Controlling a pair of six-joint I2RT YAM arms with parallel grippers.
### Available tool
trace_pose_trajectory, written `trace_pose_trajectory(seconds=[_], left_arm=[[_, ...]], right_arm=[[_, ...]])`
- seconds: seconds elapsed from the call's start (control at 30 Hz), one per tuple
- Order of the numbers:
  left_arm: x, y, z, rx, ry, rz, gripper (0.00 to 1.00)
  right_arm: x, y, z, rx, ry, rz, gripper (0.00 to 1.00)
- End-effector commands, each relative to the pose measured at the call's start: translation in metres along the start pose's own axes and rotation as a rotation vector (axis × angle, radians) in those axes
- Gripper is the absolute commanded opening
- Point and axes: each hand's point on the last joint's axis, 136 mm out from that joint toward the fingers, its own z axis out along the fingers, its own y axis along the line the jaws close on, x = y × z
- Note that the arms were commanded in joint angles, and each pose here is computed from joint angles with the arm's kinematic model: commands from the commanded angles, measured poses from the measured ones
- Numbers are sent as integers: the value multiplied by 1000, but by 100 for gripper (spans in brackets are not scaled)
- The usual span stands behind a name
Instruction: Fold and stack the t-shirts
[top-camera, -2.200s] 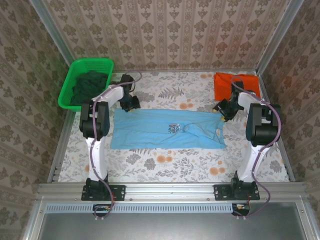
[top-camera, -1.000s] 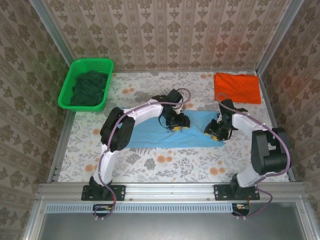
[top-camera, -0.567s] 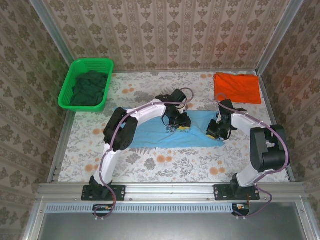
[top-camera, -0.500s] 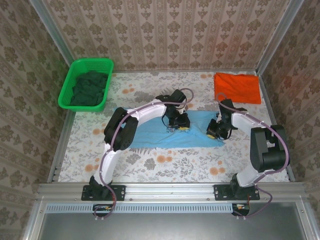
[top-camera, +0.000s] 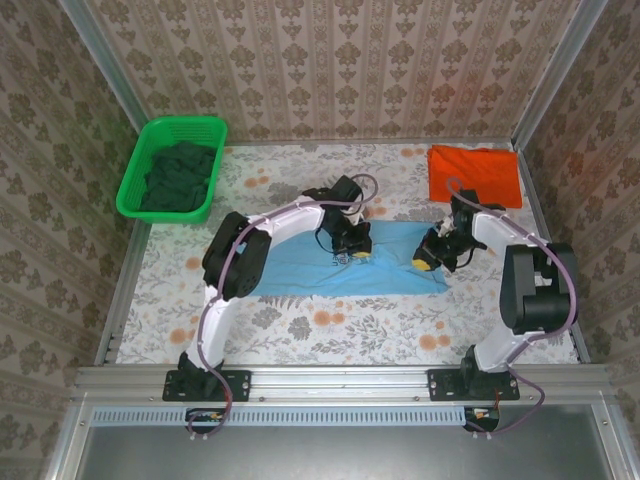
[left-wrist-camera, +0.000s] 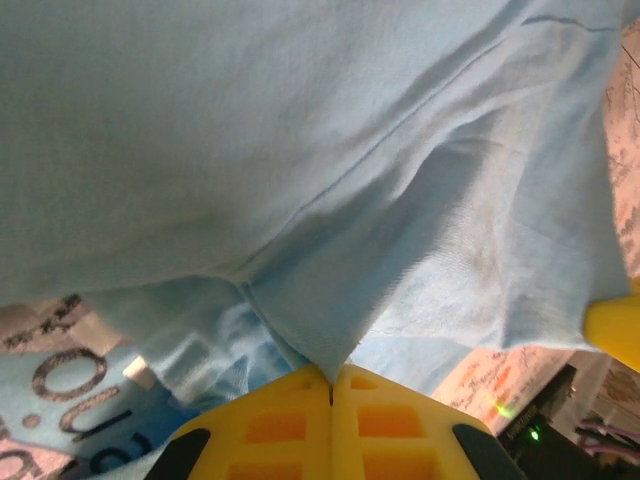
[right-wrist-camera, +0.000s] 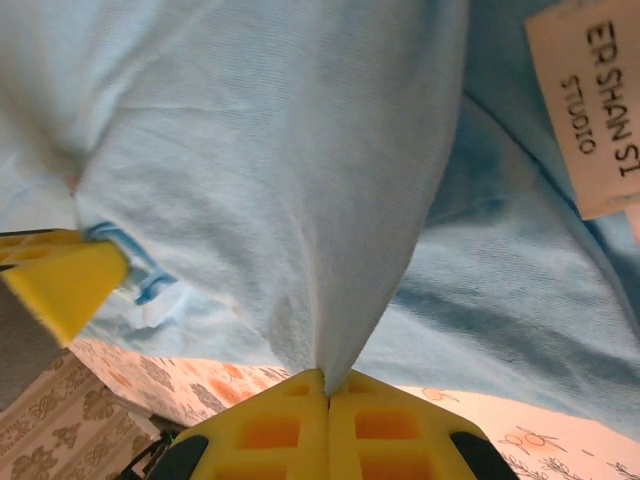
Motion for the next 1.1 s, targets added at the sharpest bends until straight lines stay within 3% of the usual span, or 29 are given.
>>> trace_pose_trajectory(seconds=[0.0, 0.2, 0.4, 0.47, 0.57, 0.73, 0.83, 0.9, 1.0, 1.07], left_arm=[[8, -22, -20, 132, 23, 26, 0], [4, -27, -22, 234, 47, -25, 4], [6, -18, -19, 224, 73, -49, 9], [4, -15, -21, 234, 67, -65, 21], [0, -21, -32, 275, 57, -48, 37], [-9, -22, -57, 306, 19, -19, 56], [-23, -13, -69, 232, -30, -2, 56], [-32, -20, -71, 186, -54, 41, 50], [-42, -37, -58, 183, -36, 67, 41], [-45, -34, -46, 124, -40, 81, 40]], right_arm=[[19, -10, 2, -15, 105, 39, 4], [17, -8, -6, -61, 107, 63, 10], [23, -26, 6, -30, 136, 81, 21], [23, -32, 7, -34, 120, 105, 30], [19, -32, -2, -63, 71, 127, 36], [3, -29, -23, -79, -28, 138, 38], [-11, -17, -35, -89, -120, 101, 39], [-21, -2, -38, -141, -173, 86, 36], [-30, 4, -29, -111, -169, 81, 27], [-36, 7, -19, -80, -150, 62, 23]])
